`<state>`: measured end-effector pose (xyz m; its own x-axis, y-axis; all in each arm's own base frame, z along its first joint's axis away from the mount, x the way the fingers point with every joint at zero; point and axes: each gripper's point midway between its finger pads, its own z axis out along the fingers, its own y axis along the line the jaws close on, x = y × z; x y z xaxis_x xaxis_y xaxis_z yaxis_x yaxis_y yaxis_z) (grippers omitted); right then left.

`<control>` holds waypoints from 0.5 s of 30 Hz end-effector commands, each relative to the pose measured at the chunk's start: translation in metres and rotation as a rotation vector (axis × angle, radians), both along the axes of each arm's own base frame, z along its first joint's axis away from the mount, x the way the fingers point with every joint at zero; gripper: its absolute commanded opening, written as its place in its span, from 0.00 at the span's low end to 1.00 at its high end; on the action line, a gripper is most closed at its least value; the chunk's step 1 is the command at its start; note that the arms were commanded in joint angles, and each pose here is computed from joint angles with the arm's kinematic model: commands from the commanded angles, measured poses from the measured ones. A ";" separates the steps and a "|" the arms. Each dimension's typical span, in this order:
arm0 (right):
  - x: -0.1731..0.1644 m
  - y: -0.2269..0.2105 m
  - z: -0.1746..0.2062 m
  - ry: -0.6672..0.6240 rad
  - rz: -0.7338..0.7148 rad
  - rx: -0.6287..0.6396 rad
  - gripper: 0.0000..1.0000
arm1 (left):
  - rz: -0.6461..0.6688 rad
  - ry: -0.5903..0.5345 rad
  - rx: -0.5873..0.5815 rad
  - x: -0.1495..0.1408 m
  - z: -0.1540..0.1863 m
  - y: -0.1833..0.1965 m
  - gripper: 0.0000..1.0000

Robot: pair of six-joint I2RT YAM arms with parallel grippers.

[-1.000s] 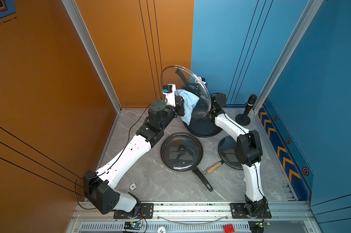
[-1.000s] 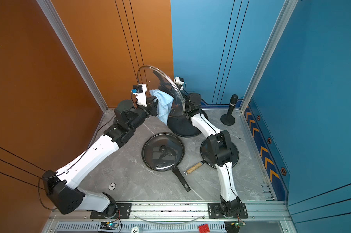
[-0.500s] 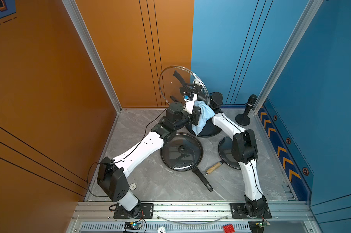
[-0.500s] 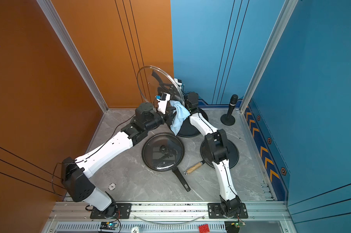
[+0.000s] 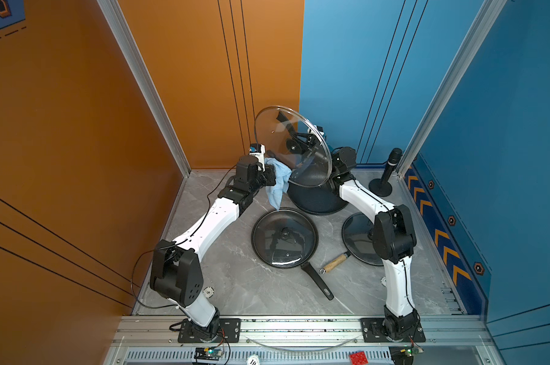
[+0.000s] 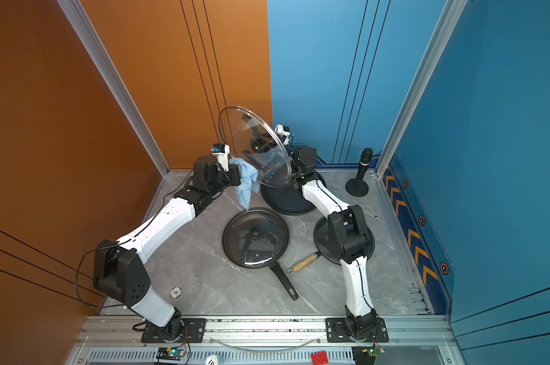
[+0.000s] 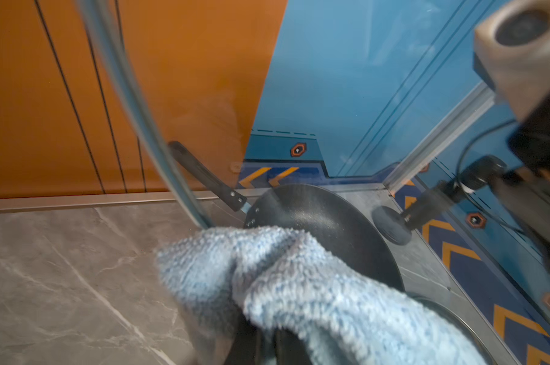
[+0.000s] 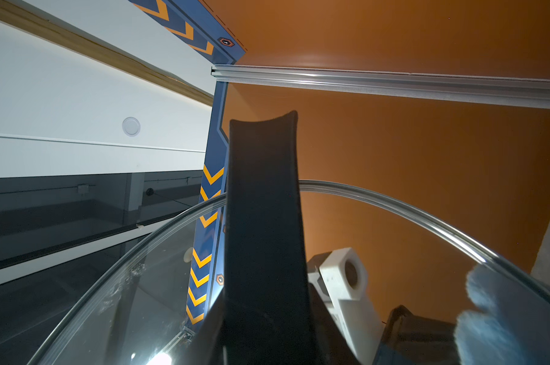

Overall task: Wipe the pot lid with a cloth
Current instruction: Wipe the pot lid.

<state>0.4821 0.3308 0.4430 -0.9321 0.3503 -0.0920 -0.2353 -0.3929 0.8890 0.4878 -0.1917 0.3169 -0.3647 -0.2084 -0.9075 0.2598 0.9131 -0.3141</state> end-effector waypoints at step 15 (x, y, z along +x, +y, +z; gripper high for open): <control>-0.027 -0.031 -0.007 -0.145 -0.204 -0.431 0.02 | 0.455 -0.133 0.093 -0.082 0.062 0.140 0.00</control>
